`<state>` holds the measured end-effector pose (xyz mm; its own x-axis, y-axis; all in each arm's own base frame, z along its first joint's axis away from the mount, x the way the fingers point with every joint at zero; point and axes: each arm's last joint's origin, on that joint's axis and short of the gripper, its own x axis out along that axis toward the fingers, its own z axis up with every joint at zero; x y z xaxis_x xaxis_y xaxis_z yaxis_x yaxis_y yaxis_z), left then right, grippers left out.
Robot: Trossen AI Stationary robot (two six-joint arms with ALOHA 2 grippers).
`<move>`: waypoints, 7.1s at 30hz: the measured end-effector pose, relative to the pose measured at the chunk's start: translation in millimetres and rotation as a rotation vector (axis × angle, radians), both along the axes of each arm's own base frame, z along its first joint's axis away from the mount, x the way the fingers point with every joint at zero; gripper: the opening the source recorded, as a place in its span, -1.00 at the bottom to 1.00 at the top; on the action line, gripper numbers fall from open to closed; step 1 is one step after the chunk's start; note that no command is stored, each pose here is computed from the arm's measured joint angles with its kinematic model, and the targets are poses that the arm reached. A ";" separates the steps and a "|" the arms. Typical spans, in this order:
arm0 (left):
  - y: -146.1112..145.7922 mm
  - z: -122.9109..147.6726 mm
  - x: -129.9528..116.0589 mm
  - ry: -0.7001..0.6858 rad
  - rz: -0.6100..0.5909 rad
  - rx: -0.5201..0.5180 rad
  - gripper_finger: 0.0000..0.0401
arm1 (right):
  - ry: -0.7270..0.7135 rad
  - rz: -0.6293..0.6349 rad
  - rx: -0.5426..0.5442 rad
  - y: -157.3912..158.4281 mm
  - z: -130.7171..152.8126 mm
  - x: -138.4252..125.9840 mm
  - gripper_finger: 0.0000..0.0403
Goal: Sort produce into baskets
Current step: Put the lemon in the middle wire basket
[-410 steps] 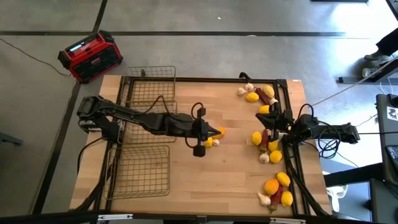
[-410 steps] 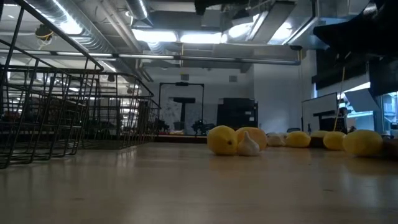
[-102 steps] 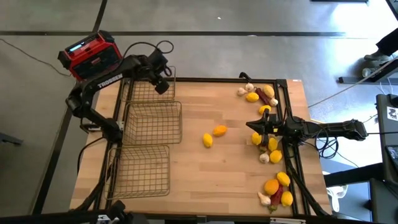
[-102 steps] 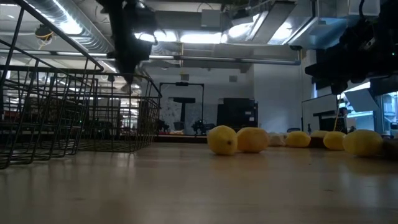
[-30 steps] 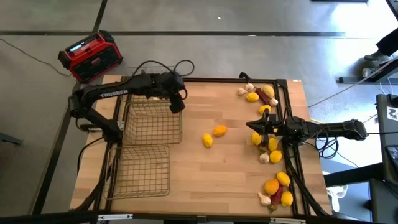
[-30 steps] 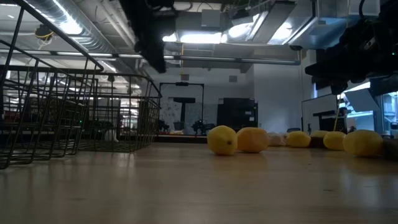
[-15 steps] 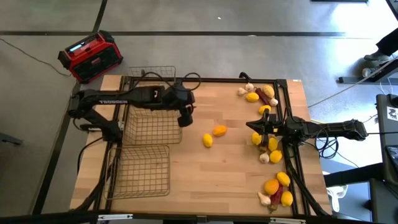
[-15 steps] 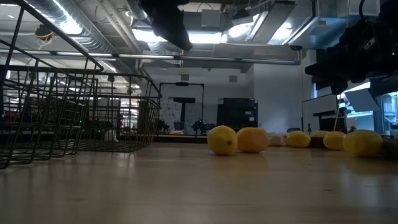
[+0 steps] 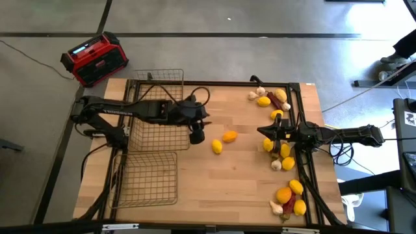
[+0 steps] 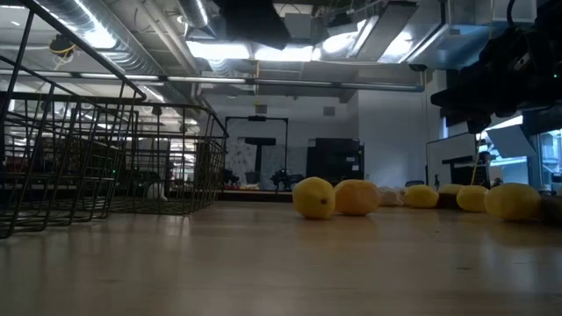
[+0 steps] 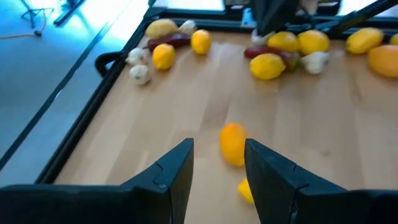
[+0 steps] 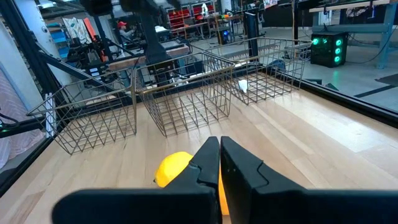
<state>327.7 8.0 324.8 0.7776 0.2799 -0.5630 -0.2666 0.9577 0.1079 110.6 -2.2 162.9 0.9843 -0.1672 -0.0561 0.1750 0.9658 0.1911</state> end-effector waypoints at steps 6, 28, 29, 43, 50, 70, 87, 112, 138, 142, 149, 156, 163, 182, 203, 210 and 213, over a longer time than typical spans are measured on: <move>-26.9 -21.4 3.2 -0.067 -0.077 -0.008 -0.31 | -0.015 -0.008 0.000 -0.2 1.3 0.0 -0.92; -53.2 -84.5 -9.4 -0.169 -0.072 -0.141 -0.31 | -0.163 -0.050 0.004 -1.5 18.5 -0.7 -0.92; -52.6 -84.7 -9.4 -0.167 -0.070 -0.141 -0.31 | -0.163 -0.041 0.004 -1.2 20.7 -0.4 -0.92; -50.2 -84.9 -9.2 -0.166 -0.060 -0.143 -0.31 | -0.019 -0.025 -0.080 0.2 41.4 31.1 0.01; -50.5 -85.0 -9.3 -0.165 -0.061 -0.144 -0.31 | 0.270 -0.005 -0.157 1.0 40.6 59.4 0.60; -50.5 -85.4 -9.5 -0.162 -0.056 -0.152 -0.31 | 0.485 0.026 -0.199 2.3 7.7 96.2 0.82; -50.3 -85.4 -9.5 -0.164 -0.052 -0.156 -0.31 | 0.573 0.101 -0.205 -23.8 -28.4 116.2 0.82; -50.2 -85.2 -9.4 -0.165 -0.051 -0.155 -0.31 | 0.556 0.222 -0.128 -32.5 -63.0 131.2 0.15; -36.9 -85.3 -7.9 -0.162 -0.025 -0.139 0.18 | 0.413 0.130 -0.152 -34.5 -32.9 131.7 -0.21; -36.2 -85.2 -7.8 -0.163 -0.024 -0.140 0.31 | 0.304 0.150 -0.128 -33.4 -17.1 132.2 -0.21; -31.2 -86.9 -4.6 -0.175 -0.006 -0.130 0.39 | 0.190 0.201 -0.062 -32.2 -0.1 139.6 -0.21; -30.5 -98.2 8.9 -0.203 -0.023 -0.065 0.39 | 0.147 0.261 -0.068 -19.8 15.3 153.2 -0.21; -27.3 -96.6 10.2 -0.235 0.009 -0.079 0.39 | 0.182 0.221 -0.080 -15.4 18.7 158.6 -0.20; -23.5 -90.9 13.5 -0.304 -0.007 -0.107 0.39 | 0.116 0.287 -0.058 -13.3 24.9 159.9 -0.20; -21.3 -91.0 13.3 -0.291 -0.022 -0.081 0.02 | 0.099 0.277 -0.065 -13.9 27.2 161.0 -0.20; -21.5 -90.9 13.3 -0.294 -0.023 -0.083 0.00 | 0.101 0.275 -0.054 -14.0 27.4 161.2 -0.09; -21.5 -90.7 13.4 -0.297 -0.023 -0.083 0.00 | 0.100 0.267 -0.037 -14.1 27.5 161.4 0.02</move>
<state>341.1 -13.6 234.2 0.9172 0.2224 -0.3306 -0.2526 0.9663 -0.0505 272.0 -16.3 190.4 0.9836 0.0938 -0.1539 -0.0706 0.9862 0.1499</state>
